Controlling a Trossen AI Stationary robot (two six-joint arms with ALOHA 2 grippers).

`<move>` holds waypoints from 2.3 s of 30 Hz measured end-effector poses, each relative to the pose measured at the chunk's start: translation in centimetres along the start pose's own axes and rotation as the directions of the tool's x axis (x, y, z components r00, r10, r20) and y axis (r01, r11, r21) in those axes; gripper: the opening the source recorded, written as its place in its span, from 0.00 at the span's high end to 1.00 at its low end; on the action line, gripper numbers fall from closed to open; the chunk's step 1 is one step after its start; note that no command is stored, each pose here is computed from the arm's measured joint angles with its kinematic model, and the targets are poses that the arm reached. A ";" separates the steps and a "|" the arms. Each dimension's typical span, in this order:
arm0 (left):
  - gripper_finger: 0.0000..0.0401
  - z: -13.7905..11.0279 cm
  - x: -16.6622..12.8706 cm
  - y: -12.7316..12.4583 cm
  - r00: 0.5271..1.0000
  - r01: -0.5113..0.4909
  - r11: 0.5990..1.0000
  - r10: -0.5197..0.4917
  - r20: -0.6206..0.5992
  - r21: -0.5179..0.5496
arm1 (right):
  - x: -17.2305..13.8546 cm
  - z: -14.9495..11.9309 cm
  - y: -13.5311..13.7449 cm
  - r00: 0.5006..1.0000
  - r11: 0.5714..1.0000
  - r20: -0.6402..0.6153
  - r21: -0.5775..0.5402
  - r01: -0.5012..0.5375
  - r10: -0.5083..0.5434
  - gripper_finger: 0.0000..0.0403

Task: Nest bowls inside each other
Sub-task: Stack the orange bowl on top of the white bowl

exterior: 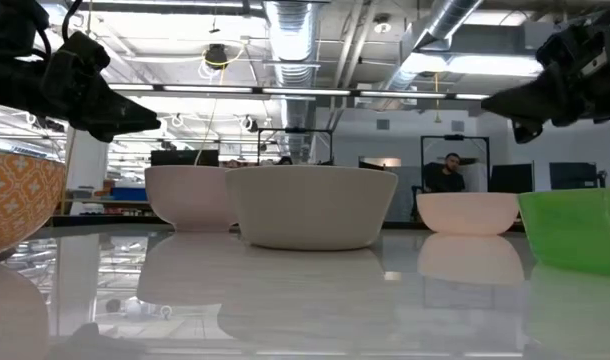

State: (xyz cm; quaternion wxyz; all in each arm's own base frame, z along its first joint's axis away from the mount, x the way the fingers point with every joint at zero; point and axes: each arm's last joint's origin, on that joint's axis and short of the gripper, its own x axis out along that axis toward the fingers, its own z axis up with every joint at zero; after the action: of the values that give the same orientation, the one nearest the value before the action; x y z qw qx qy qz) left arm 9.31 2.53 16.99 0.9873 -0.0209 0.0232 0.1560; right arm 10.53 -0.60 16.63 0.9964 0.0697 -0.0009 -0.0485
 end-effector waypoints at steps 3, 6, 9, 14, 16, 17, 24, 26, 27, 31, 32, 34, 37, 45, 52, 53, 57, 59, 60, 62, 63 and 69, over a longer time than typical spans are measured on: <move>0.61 0.0 0.0 0.0 1.000 0.000 1.000 0.000 0.000 0.000 | 0.0 0.6 0.1 0.998 1.000 0.067 0.002 -0.009 0.009 0.91; 0.61 0.0 0.0 0.0 1.000 0.000 1.000 0.000 0.000 0.000 | -0.1 1.5 0.2 0.987 1.000 0.158 -0.020 -0.009 0.012 0.91; 0.61 0.0 0.0 0.0 1.000 0.000 1.000 0.000 0.000 0.000 | -0.3 2.5 0.2 0.971 0.999 0.238 -0.036 0.029 -0.020 0.91; 0.61 0.0 0.0 0.0 1.000 0.000 1.000 0.000 0.000 0.000 | -0.3 3.9 0.0 0.953 0.991 0.274 -0.006 0.133 -0.126 0.90; 0.61 0.0 0.0 0.0 1.000 0.000 1.000 0.000 0.000 0.000 | -0.1 4.1 0.0 0.952 0.983 0.250 -0.002 0.183 -0.176 0.88; 0.61 0.0 0.0 0.0 1.000 0.000 1.000 0.000 0.000 0.000 | 0.0 4.4 -0.1 0.950 0.977 0.232 0.000 0.215 -0.209 0.86; 0.61 0.0 0.0 0.0 1.000 0.000 1.000 0.000 0.000 0.000 | 0.9 6.9 -1.2 0.870 0.870 0.035 0.026 0.491 -0.492 0.69; 0.61 0.0 0.0 0.0 1.000 0.000 1.000 0.000 0.000 0.000 | 1.0 7.9 -1.9 0.797 0.795 -0.027 0.042 0.605 -0.604 0.63; 0.61 0.0 0.0 0.0 1.000 0.000 1.000 0.000 0.000 0.000 | 0.9 8.5 -2.3 0.747 0.746 -0.063 0.048 0.665 -0.662 0.60; 0.61 0.0 0.0 0.0 1.000 0.000 1.000 0.000 0.000 0.000 | 0.8 10.6 -4.1 0.571 0.583 -0.247 0.031 0.812 -0.783 0.47; 0.61 0.0 0.0 0.0 1.000 0.000 1.000 0.000 0.000 0.000 | 0.8 10.9 -4.7 0.534 0.553 -0.291 0.020 0.833 -0.793 0.44; 0.61 0.0 0.0 0.0 1.000 0.000 1.000 0.000 0.000 0.000 | 1.0 11.7 -5.8 0.483 0.514 -0.373 0.018 0.857 -0.792 0.39; 0.61 0.0 0.0 0.0 1.000 0.000 1.000 0.000 0.000 0.000 | 1.1 12.2 -7.9 0.409 0.463 -0.486 0.010 0.886 -0.773 0.35; 0.61 0.0 0.0 0.0 1.000 0.000 1.000 0.000 0.000 0.000 | 0.7 12.0 -11.7 0.244 0.339 -0.677 -0.009 0.941 -0.694 0.34; 0.61 0.0 0.0 0.0 1.000 -0.002 1.000 0.002 -0.002 0.000 | 1.7 10.7 -12.2 0.160 0.254 -0.754 -0.010 0.967 -0.637 0.34; 0.61 0.0 0.1 0.0 1.000 -0.003 1.000 0.003 -0.003 0.000 | 1.7 10.1 -12.3 0.127 0.232 -0.781 -0.024 0.972 -0.612 0.34; 0.61 0.0 0.1 0.0 1.000 -0.001 1.000 0.001 -0.005 0.000 | 1.9 8.1 -13.0 0.034 0.168 -0.811 -0.080 0.982 -0.584 0.34; 0.61 0.0 0.1 0.0 1.000 -0.001 1.000 0.001 -0.005 0.000 | 2.0 6.9 -13.1 0.004 0.159 -0.839 -0.099 0.982 -0.545 0.34; 0.61 0.0 0.0 0.0 1.000 0.000 1.000 0.000 -0.004 0.000 | 2.0 6.5 -13.1 0.001 0.163 -0.846 -0.101 0.981 -0.533 0.34; 0.61 0.0 0.0 0.0 1.000 0.001 1.000 -0.001 -0.004 0.000 | 2.1 5.7 -13.3 0.019 0.163 -0.843 -0.082 0.983 -0.538 0.34; 0.61 0.0 0.0 0.0 1.000 0.000 1.000 0.000 -0.005 0.000 | 2.2 5.3 -13.4 0.041 0.169 -0.840 -0.061 0.984 -0.542 0.34; 0.61 0.0 0.0 0.0 1.000 0.001 1.000 -0.001 -0.005 0.000 | 2.2 3.2 -13.6 0.081 0.150 -0.834 -0.002 0.989 -0.545 0.34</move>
State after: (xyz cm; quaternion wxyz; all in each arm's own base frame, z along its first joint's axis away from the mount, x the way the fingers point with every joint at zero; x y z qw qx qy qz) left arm 9.35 2.54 16.95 0.9873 -0.0212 0.0257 0.1555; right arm 11.34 -14.64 17.86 0.6159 0.3715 0.3830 -0.5796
